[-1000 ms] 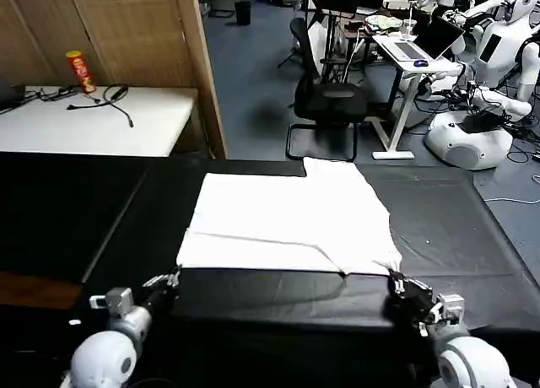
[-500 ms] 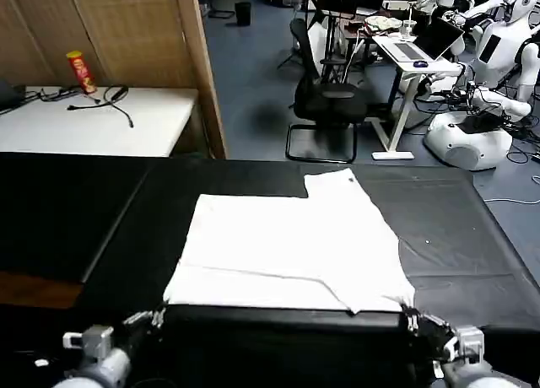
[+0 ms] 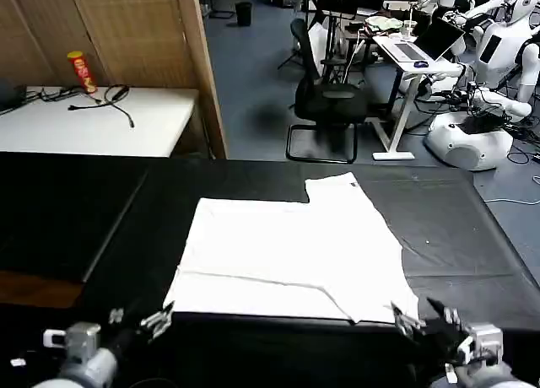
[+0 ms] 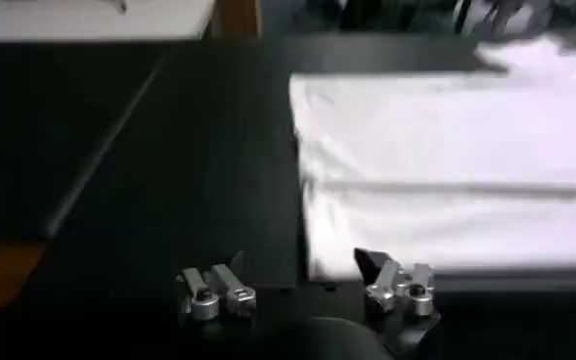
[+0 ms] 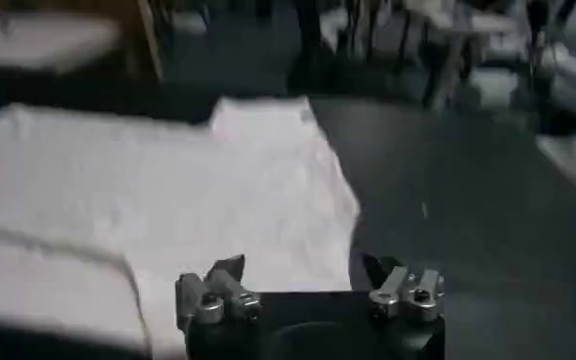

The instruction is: Fold and organize the clothes.

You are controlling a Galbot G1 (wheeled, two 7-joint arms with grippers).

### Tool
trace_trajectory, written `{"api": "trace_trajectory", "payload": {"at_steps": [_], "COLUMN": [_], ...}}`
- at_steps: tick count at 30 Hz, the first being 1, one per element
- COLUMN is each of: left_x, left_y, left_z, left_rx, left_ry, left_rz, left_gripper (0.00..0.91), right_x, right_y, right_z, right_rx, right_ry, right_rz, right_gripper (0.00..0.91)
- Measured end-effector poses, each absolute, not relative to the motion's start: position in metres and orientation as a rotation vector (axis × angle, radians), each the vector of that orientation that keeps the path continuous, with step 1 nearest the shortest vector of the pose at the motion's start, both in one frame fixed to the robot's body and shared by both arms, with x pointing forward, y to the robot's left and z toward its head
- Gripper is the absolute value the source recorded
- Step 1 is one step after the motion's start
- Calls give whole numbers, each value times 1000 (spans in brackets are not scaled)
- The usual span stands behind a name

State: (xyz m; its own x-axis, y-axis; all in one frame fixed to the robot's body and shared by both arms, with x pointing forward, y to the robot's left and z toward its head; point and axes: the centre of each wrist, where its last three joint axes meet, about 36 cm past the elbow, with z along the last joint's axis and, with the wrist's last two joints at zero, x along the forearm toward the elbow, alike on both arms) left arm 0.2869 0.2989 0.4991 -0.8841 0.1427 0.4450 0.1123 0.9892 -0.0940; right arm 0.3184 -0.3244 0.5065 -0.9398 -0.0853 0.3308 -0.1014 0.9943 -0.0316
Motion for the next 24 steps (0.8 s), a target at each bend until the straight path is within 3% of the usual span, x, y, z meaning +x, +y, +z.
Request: {"api": "trace_trajectory", "payload": {"at_steps": [14, 24], "left_x": [468, 563], "left_y": [315, 316], "left_z": [486, 445], "left_rx": [-253, -220], "left_ry": [-2770, -2609], "left_rz": [142, 161], "left_gripper": [878, 878], "right_x": [530, 617], "right_y": [-327, -319], "right_z": [471, 439], "right_rx": [89, 24], "right_ry": [-2822, -2686], "right_rz": [54, 63], "right_gripper": [878, 878]}}
